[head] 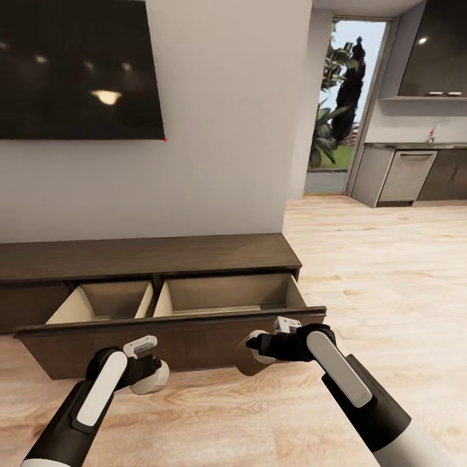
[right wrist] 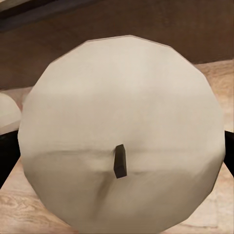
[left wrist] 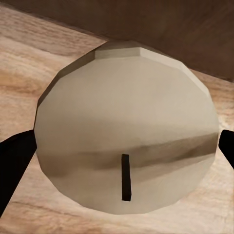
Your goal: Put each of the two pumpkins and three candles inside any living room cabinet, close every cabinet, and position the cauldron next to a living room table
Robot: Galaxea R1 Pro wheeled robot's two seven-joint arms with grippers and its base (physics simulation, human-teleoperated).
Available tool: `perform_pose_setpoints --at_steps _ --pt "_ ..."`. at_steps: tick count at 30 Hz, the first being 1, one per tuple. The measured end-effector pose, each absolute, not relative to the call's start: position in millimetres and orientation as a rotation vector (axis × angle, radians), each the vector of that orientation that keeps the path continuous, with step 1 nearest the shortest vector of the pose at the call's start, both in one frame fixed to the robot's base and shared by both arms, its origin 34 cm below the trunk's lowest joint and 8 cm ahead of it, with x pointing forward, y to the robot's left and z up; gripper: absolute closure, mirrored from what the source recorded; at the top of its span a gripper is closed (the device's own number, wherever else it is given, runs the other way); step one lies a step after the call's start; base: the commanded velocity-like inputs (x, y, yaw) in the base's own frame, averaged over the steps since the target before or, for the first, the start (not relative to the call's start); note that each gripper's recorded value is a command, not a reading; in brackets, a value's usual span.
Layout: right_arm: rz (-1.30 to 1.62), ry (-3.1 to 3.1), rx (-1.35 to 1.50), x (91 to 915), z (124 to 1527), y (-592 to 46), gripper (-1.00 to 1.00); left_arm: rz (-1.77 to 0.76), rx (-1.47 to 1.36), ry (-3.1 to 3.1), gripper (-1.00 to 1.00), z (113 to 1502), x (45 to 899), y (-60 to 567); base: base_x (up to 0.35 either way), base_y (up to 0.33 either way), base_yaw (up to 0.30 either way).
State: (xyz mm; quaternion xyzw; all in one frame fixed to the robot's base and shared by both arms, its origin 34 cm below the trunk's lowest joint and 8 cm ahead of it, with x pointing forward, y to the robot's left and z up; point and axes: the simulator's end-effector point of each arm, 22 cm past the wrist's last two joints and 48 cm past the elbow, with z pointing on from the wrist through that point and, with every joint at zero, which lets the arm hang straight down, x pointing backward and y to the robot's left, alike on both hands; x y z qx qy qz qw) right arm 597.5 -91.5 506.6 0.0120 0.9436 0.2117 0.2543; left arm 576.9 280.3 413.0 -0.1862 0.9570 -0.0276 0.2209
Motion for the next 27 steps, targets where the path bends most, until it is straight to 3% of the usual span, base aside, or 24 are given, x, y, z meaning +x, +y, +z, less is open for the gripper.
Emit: perform_pose_setpoints --at_steps 27 --pt "0.578 2.531 0.029 604.9 552.1 -91.5 1.00 -0.083 -0.509 2.615 1.00 456.9 586.9 280.3 0.000 0.000 0.001"
